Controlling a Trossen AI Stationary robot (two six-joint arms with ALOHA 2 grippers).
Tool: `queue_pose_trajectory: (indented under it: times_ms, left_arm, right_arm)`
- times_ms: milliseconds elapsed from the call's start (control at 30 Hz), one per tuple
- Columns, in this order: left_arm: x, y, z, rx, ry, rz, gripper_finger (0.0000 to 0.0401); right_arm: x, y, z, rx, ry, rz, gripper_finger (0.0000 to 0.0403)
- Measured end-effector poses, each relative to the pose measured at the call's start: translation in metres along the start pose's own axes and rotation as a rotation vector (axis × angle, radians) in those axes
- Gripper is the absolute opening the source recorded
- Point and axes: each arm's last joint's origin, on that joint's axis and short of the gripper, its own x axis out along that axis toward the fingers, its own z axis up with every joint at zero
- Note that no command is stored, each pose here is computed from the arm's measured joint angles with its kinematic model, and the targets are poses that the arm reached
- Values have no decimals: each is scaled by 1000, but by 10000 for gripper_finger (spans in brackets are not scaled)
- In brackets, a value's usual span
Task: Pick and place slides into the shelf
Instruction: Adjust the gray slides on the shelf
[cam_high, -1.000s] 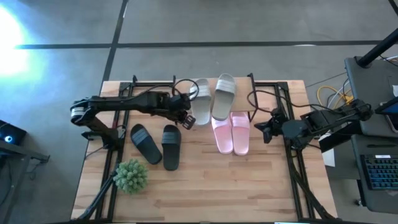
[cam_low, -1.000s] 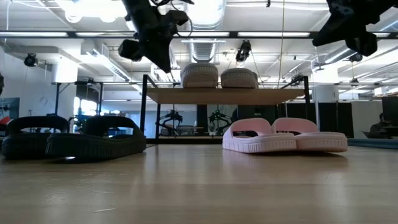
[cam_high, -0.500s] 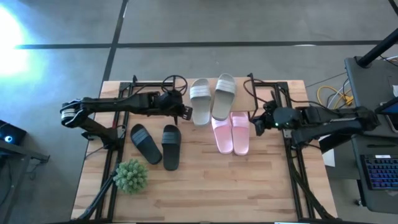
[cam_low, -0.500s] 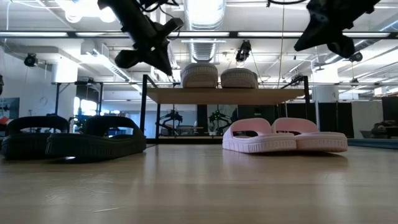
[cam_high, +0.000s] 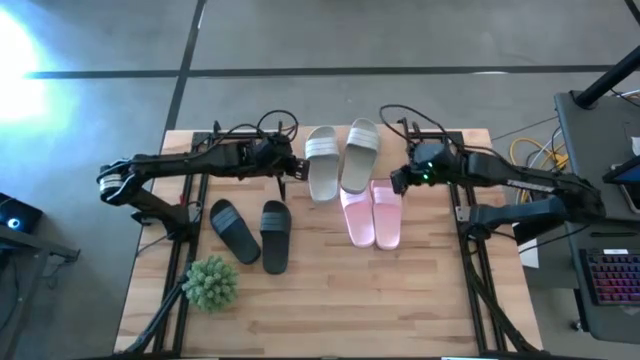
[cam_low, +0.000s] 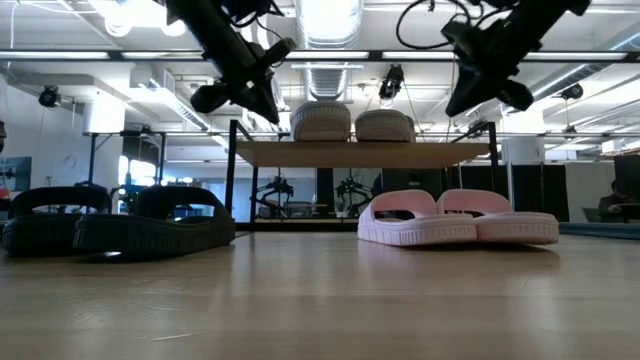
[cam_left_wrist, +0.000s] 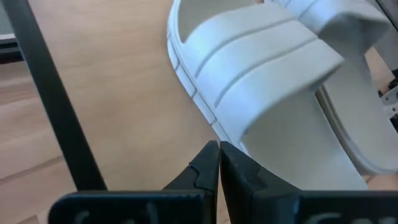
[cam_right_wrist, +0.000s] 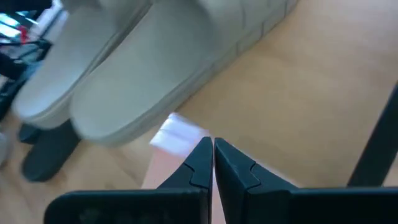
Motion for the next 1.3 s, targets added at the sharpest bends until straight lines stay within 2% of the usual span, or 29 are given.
queue_pose_trajectory:
  times_ms: [167, 333, 467, 767, 1133, 1300]
  left_arm:
    - [3, 6, 8, -21, 19, -19, 0]
    - [15, 14, 10, -49, 52, -67, 0]
    - [24, 19, 10, -72, 58, -79, 0]
    - [30, 18, 10, -79, 50, -97, 0]
    - [32, 18, 17, -98, -4, -132, 0]
    - [43, 18, 19, -102, 1, -138, 0]
  right_arm:
    - [10, 1, 24, -54, 3, -66, 8]
    - [24, -4, 43, -131, 124, -194, 8]
    - [39, -6, 53, -210, 205, -249, 8]
    - [59, 4, 75, -313, 227, -248, 9]
    - [62, -3, 86, -326, 188, -251, 9]
    - [63, -3, 88, -353, 193, -183, 9]
